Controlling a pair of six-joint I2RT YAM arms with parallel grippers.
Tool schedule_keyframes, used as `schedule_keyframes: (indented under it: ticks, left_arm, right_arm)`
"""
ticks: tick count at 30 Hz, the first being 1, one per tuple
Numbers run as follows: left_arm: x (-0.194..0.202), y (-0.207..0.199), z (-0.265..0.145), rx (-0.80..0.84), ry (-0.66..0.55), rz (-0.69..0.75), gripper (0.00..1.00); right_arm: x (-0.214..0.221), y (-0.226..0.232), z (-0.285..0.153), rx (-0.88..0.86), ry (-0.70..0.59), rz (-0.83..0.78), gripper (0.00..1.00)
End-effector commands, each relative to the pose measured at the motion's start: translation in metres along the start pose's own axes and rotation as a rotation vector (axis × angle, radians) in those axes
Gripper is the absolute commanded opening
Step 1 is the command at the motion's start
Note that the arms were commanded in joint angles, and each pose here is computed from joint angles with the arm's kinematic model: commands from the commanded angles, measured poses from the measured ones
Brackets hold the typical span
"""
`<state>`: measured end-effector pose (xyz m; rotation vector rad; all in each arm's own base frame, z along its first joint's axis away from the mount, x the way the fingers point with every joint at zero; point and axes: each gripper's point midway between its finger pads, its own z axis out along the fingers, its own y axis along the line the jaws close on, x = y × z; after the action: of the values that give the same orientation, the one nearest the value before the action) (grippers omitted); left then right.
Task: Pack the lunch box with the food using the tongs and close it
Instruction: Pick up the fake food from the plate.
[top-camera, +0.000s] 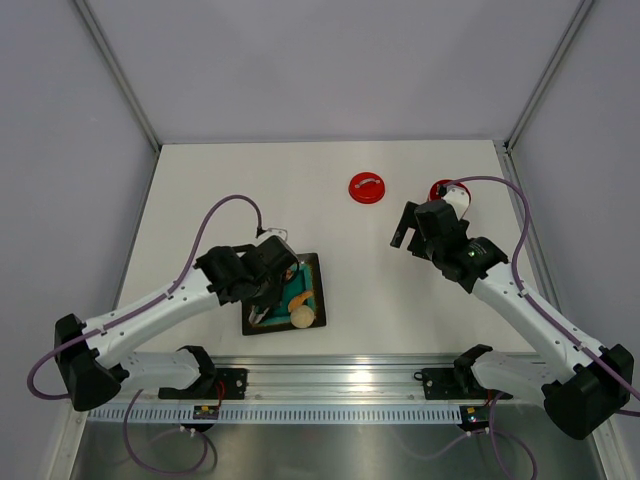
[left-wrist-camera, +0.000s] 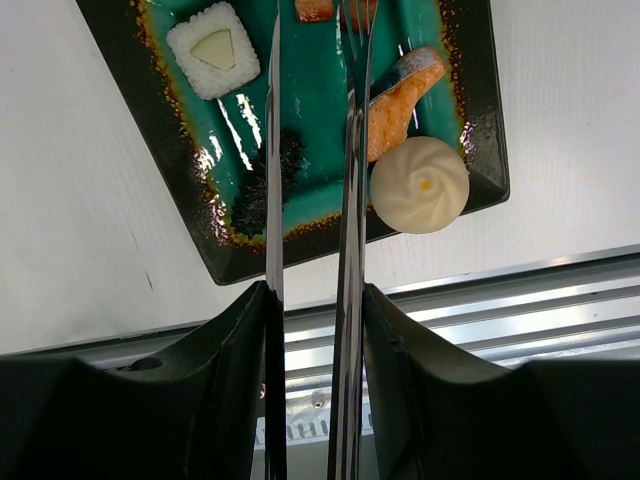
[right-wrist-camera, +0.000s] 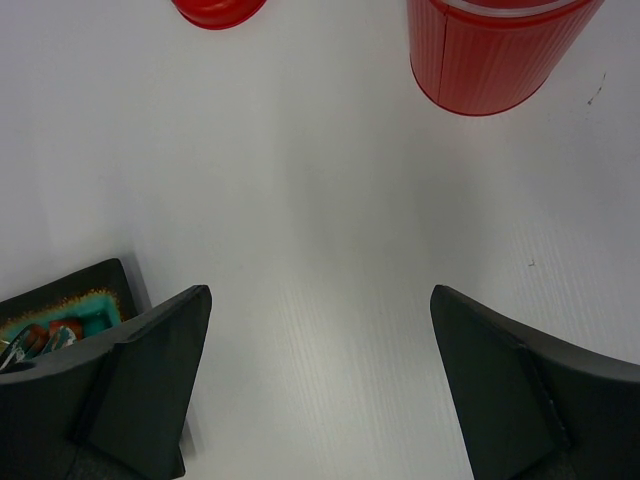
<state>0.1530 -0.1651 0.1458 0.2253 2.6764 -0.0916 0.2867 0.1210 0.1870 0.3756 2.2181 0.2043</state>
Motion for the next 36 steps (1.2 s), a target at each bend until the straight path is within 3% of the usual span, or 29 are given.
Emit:
schedule_keyframes:
  ticks: [1, 6, 11, 19, 24, 29, 36]
  left_arm:
    - [-0.005, -0.013, 0.007, 0.038, -0.027, -0.032, 0.42]
    - [-0.002, -0.007, 0.016, 0.001, -0.027, -0.039, 0.38]
    - [0.003, -0.003, 0.020, -0.022, -0.011, -0.023, 0.34]
    - [-0.004, 0.001, 0.010, -0.008, -0.064, -0.031, 0.13]
    - [-0.011, 0.001, 0.001, 0.006, -0.093, -0.030, 0.00]
    - [-0.018, -0.002, -0.010, 0.046, -0.124, -0.035, 0.00]
    - [-0.029, -0.007, -0.032, 0.116, -0.174, -0.044, 0.00]
  right_arm:
    - [-0.007, 0.001, 0.000, 0.006, -0.024, 0.023, 1.00]
    - [-0.034, -0.031, -0.006, 0.154, -0.113, 0.009, 1.00]
    - [-0.070, -0.067, 0.001, 0.106, -0.116, 0.220, 0.99]
    - [-0.123, -0.129, 0.026, 0.162, -0.162, 0.489, 0.99]
    - [-0.145, -0.163, 0.058, 0.107, -0.159, 0.693, 0.98]
    - [-0.136, -0.188, 0.115, 0.131, -0.043, 0.819, 0.98]
    - [-0.121, -0.190, 0.178, 0.083, 0.118, 0.829, 0.96]
